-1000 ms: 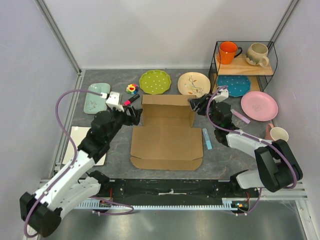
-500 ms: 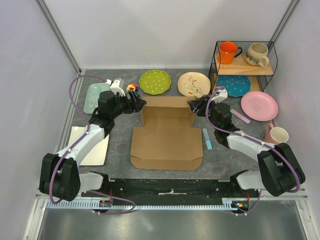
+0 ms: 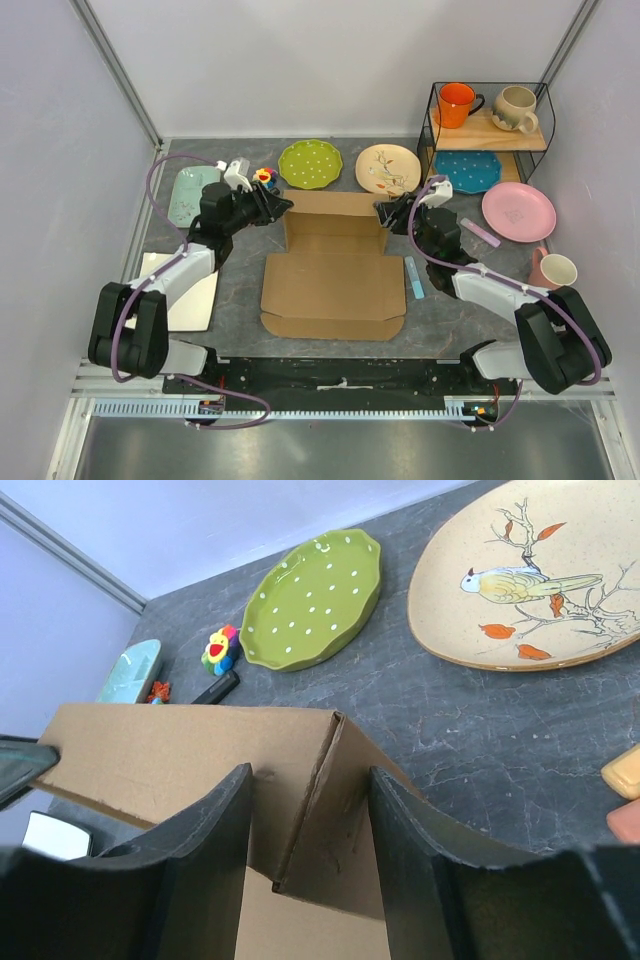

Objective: Fold the paper box

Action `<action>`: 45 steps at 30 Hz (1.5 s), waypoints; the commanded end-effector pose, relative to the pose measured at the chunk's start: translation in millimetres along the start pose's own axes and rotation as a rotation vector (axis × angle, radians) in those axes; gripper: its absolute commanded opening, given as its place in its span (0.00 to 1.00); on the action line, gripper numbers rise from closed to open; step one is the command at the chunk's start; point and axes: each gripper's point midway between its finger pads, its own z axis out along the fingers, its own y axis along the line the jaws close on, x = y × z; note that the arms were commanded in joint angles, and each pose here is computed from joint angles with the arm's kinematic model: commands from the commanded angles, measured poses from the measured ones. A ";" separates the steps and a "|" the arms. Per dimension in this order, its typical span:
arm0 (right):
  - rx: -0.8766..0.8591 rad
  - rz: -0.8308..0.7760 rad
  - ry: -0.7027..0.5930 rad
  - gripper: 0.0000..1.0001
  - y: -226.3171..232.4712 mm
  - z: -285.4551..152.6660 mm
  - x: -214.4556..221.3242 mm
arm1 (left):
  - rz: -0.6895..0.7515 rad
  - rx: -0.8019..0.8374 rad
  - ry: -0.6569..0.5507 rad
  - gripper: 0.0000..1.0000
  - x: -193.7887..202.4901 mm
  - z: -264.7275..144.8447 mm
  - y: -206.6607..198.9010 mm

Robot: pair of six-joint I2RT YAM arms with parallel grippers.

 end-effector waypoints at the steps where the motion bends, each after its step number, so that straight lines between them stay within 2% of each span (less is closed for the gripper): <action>1: 0.195 -0.094 0.237 0.55 -59.2 -26.9 69.2 | -0.075 -0.050 0.080 0.32 30.4 6.2 23.9; 6: 0.197 -0.094 0.234 0.58 -57.4 -34.7 64.5 | -0.086 -0.103 0.109 0.27 37.9 7.1 38.1; 10: 0.203 -0.081 0.228 0.59 -58.5 -43.3 64.2 | -0.094 -0.211 0.132 0.27 48.7 -0.3 57.7; 18: 0.288 -0.021 0.310 0.54 -91.6 -64.8 112.8 | -0.204 -0.347 0.249 0.25 98.3 -17.0 85.5; 24: 0.316 0.004 0.340 0.53 -101.5 -76.8 127.7 | -0.273 -0.402 0.260 0.24 117.1 -26.6 93.7; 27: 0.304 0.007 0.323 0.54 -94.6 -71.3 117.5 | -0.264 -0.400 0.241 0.23 110.4 -26.4 91.2; 31: 0.253 0.008 0.249 0.61 -67.5 -55.9 77.6 | -0.239 -0.390 0.212 0.23 99.5 -29.2 86.2; 37: 0.203 0.007 0.178 0.66 -40.7 -41.6 38.0 | -0.287 -0.480 0.258 0.22 135.6 -40.3 95.7; 41: 0.207 -0.002 0.192 0.65 -43.2 -37.9 42.1 | -0.288 -0.502 0.249 0.22 144.1 -45.6 98.4; 45: 0.250 -0.007 0.257 0.58 -63.8 -40.8 74.3 | -0.289 -0.526 0.260 0.22 150.2 -49.4 101.0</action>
